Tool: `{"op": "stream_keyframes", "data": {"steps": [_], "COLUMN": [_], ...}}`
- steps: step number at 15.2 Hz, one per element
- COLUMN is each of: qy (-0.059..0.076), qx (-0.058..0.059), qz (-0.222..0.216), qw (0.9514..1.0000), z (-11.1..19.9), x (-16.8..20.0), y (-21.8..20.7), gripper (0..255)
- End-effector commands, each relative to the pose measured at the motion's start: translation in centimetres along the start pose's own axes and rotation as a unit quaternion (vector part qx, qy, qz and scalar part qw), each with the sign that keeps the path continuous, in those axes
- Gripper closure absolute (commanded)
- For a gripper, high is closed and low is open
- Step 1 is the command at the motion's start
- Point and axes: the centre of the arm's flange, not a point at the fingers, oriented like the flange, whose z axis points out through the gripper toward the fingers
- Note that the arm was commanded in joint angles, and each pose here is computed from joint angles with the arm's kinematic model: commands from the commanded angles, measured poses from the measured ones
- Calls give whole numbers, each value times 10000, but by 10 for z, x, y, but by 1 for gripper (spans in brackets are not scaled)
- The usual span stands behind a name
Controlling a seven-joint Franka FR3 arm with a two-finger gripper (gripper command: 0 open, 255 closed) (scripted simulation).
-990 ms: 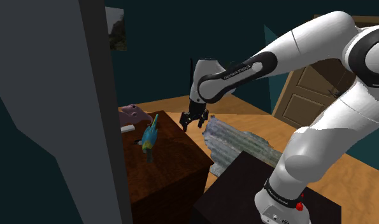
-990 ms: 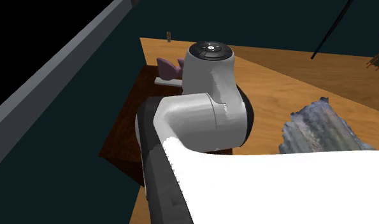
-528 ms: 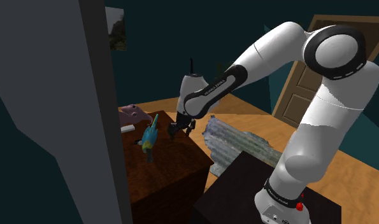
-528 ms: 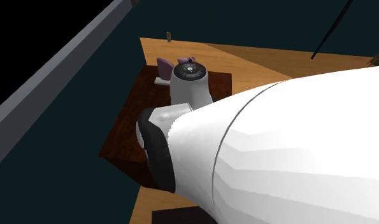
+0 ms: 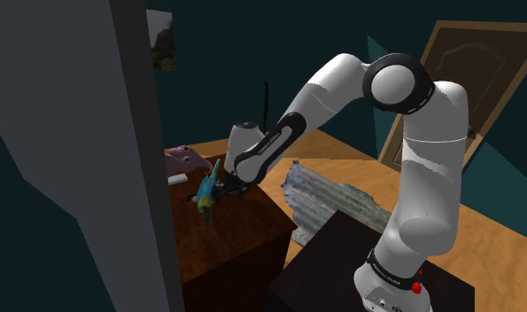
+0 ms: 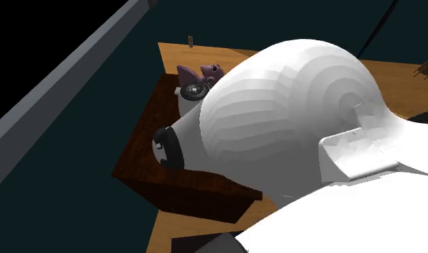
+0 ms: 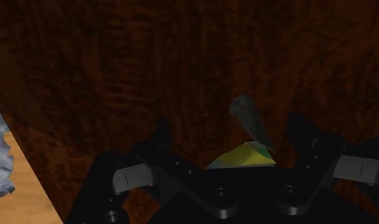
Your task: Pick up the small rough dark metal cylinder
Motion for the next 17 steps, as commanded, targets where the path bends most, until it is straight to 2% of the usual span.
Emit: {"op": "stream_keyframes", "data": {"steps": [1, 8, 17], "qy": [59, 231, 231], "qx": [17, 68, 68], "qz": [19, 73, 73], "qw": [10000, 9997, 9997], "z": [22, 88, 127], "x": [11, 46, 42], "y": [-12, -48, -45], "gripper": [0, 0, 0]}}
